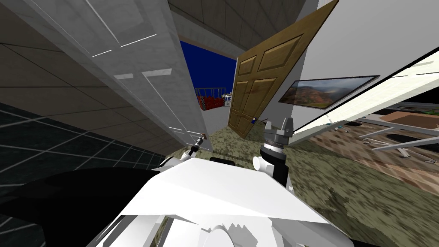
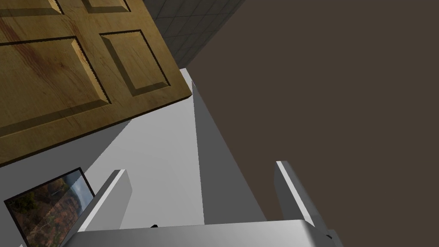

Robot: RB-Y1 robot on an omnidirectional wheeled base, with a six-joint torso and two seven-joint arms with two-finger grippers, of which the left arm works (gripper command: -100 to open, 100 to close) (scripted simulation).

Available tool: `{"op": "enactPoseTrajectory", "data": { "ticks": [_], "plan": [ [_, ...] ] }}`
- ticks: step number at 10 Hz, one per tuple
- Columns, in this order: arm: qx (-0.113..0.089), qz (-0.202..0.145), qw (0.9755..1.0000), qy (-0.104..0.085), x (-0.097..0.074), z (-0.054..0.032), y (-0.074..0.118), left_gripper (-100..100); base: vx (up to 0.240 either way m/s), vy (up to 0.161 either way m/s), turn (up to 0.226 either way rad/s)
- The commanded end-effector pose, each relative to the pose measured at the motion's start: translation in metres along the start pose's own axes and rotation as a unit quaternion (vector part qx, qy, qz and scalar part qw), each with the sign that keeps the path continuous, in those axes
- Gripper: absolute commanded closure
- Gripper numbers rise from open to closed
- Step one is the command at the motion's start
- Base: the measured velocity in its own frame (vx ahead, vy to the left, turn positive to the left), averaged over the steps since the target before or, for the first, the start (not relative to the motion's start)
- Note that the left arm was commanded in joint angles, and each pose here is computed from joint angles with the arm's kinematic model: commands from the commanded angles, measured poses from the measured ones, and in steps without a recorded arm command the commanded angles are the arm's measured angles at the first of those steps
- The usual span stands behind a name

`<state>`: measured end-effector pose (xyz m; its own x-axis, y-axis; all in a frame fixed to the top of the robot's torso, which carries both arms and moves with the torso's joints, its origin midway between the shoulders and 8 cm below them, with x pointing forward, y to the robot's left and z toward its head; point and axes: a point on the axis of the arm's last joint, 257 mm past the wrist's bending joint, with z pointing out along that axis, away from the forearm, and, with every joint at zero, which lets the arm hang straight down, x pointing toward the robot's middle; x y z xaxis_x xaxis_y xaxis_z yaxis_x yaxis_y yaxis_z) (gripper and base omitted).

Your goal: Pull the door open

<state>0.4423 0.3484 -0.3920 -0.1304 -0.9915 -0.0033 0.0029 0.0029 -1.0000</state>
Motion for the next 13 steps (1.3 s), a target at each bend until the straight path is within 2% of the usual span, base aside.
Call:
{"op": "enactPoseTrajectory", "data": {
  "ticks": [1,2,4,5,6,7,8,9,10,12,13],
  "plan": [
    [0.0,-0.001,0.9999,0.013,-0.002,-0.0141,0.001,100,-0.207,0.093,-0.178],
    [0.0,-0.001,0.9999,0.016,-0.004,-0.0178,0.001,100,-0.203,0.062,-0.103],
    [0.0,-0.001,0.9995,0.031,-0.008,-0.0328,0.0,100,-0.202,0.06,-0.101],
    [0.0,-0.001,0.9995,0.031,-0.008,-0.0328,0.0,100,-0.115,0.057,-0.038],
    [-0.001,-0.001,0.9991,0.042,-0.011,-0.0443,-0.001,100,-0.137,0.051,-0.114],
    [-0.001,-0.002,0.999,0.045,-0.012,-0.047,-0.001,100,-0.166,0.07,-0.106],
    [-0.003,-0.002,0.9991,0.042,-0.01,-0.0451,0.002,100,-0.072,0.03,-0.02],
    [-0.004,-0.002,0.9988,0.049,-0.011,-0.0554,0.003,100,-0.094,0.059,-0.123],
    [-0.003,-0.002,0.9987,0.051,-0.011,-0.0585,0.003,100,-0.154,0.081,-0.166],
    [-0.003,-0.002,0.9987,0.051,-0.011,-0.0585,0.003,100,-0.078,0.032,-0.006],
    [-0.003,-0.002,0.9984,0.056,-0.013,-0.0657,0.002,100,-0.062,0.037,-0.09]
  ]
}}
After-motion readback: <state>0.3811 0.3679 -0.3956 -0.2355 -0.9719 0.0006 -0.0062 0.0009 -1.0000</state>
